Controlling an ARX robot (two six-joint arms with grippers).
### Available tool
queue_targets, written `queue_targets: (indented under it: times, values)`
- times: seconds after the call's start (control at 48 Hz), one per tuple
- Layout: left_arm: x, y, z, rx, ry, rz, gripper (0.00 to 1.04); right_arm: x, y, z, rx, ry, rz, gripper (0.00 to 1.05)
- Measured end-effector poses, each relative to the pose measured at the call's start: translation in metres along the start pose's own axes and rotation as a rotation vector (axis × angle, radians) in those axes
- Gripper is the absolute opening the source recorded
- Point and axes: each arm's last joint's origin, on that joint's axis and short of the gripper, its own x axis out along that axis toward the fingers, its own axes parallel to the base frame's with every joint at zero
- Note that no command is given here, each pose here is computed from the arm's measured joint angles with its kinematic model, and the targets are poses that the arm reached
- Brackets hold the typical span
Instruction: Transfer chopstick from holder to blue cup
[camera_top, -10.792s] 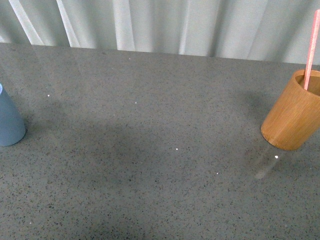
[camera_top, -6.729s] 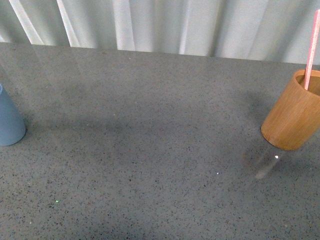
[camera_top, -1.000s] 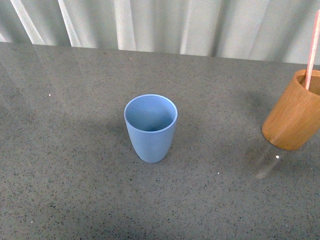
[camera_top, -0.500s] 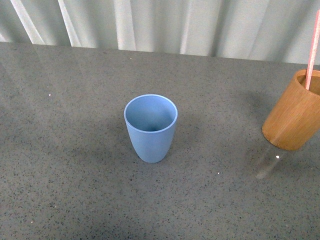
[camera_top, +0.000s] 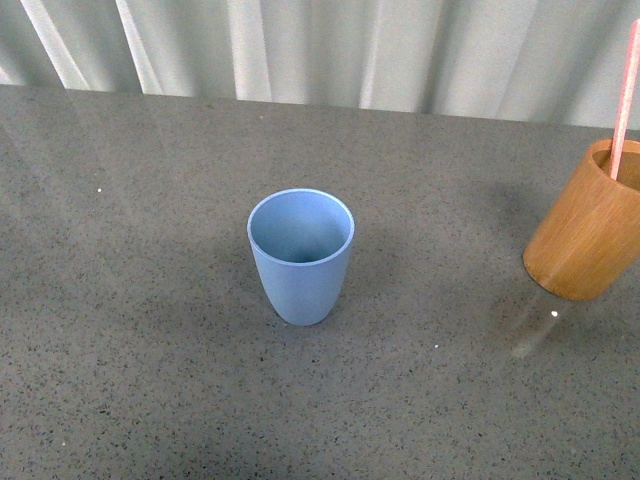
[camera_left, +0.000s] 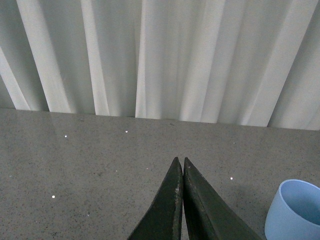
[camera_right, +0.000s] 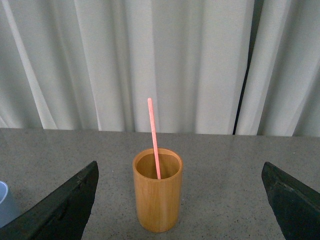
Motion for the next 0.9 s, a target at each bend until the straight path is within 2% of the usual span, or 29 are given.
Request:
queue_targets:
  times: [0.708, 0.771, 0.896]
  values:
    - [-0.017, 0.0, 0.0, 0.0, -0.003, 0.0, 0.04, 0.0, 0.0, 0.0, 0.0, 0.0, 0.0, 0.95]
    - [-0.024, 0.0, -0.004, 0.001, 0.032, -0.002, 0.04, 0.0, 0.0, 0.0, 0.0, 0.0, 0.0, 0.95]
    - [-0.028, 0.0, -0.002, 0.002, 0.001, -0.002, 0.04, 0.0, 0.0, 0.0, 0.0, 0.0, 0.0, 0.95]
